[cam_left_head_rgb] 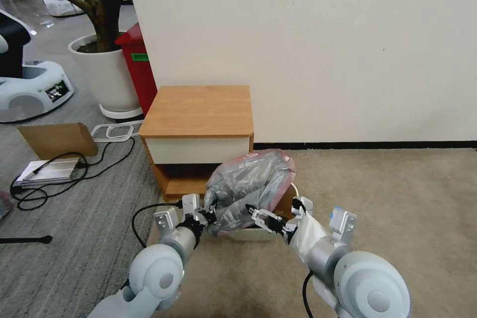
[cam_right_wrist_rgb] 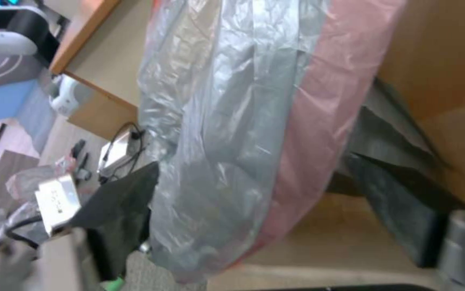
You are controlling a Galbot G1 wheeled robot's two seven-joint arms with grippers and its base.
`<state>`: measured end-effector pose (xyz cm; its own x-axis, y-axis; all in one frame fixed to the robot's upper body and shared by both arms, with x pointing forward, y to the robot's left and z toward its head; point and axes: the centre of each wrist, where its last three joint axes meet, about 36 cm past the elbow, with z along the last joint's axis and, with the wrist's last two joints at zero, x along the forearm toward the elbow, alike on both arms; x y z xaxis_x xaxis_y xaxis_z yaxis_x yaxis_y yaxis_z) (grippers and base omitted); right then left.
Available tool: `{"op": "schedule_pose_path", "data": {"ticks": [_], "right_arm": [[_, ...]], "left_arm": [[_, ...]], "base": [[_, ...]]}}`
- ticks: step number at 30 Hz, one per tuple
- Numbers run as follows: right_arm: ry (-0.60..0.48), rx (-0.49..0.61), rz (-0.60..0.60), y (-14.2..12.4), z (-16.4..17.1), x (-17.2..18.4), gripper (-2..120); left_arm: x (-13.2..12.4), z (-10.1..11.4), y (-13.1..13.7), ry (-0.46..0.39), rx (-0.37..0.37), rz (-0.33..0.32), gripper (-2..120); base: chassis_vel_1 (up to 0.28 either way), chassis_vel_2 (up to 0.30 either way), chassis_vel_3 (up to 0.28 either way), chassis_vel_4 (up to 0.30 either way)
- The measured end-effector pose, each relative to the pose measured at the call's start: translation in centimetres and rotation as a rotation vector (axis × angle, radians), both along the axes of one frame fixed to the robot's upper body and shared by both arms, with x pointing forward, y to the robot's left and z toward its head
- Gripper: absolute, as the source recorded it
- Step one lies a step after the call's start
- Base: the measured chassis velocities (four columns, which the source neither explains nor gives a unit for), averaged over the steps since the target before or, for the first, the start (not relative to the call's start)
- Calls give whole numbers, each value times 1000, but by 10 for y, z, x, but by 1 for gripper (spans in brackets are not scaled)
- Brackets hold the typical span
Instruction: Pick up the garbage bag from the table and place it over the trash can.
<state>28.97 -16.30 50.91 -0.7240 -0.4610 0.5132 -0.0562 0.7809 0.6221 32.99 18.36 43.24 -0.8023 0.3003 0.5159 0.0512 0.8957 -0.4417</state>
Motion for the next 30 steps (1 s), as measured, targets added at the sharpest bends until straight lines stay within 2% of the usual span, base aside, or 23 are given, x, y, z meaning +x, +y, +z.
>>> {"op": "schedule_pose_path", "data": {"ticks": [3,4,7,8,9,13,14,18,20,23,30], "right_arm": [[-32,13,-1,0,-1,1,72],[-32,13,-1,0,-1,1,72],[-86,-10,-5,0,-3,1,63],[-109,-24,-10,0,-5,1,55],[-109,-24,-10,0,-5,1,55],[-156,-50,-23,1,-8,2,36],[-156,-50,-23,1,-8,2,36],[-189,-53,-34,2,-9,2,19],[-192,-52,-37,2,-8,2,16],[-203,-44,-56,2,-8,1,1],[-208,-24,-76,-2,-4,-3,0]], "left_arm": [[0,2,-1,24,-31,15,3],[0,2,-1,24,-31,15,3],[1,2,0,36,-43,24,3],[2,3,1,46,-53,32,3],[2,3,1,46,-53,32,3],[4,5,2,91,-103,61,3],[4,5,2,91,-103,61,3],[3,4,1,120,-126,74,3],[3,4,1,124,-128,75,3],[5,4,2,136,-138,84,3],[7,2,3,145,-140,94,3]], "base": [[0,0,0,0],[0,0,0,0],[0,0,0,0],[0,0,0,0],[0,0,0,0],[0,0,0,0],[0,0,0,0],[0,0,0,0],[0,0,0,0],[0,0,0,0],[0,0,0,0]]}}
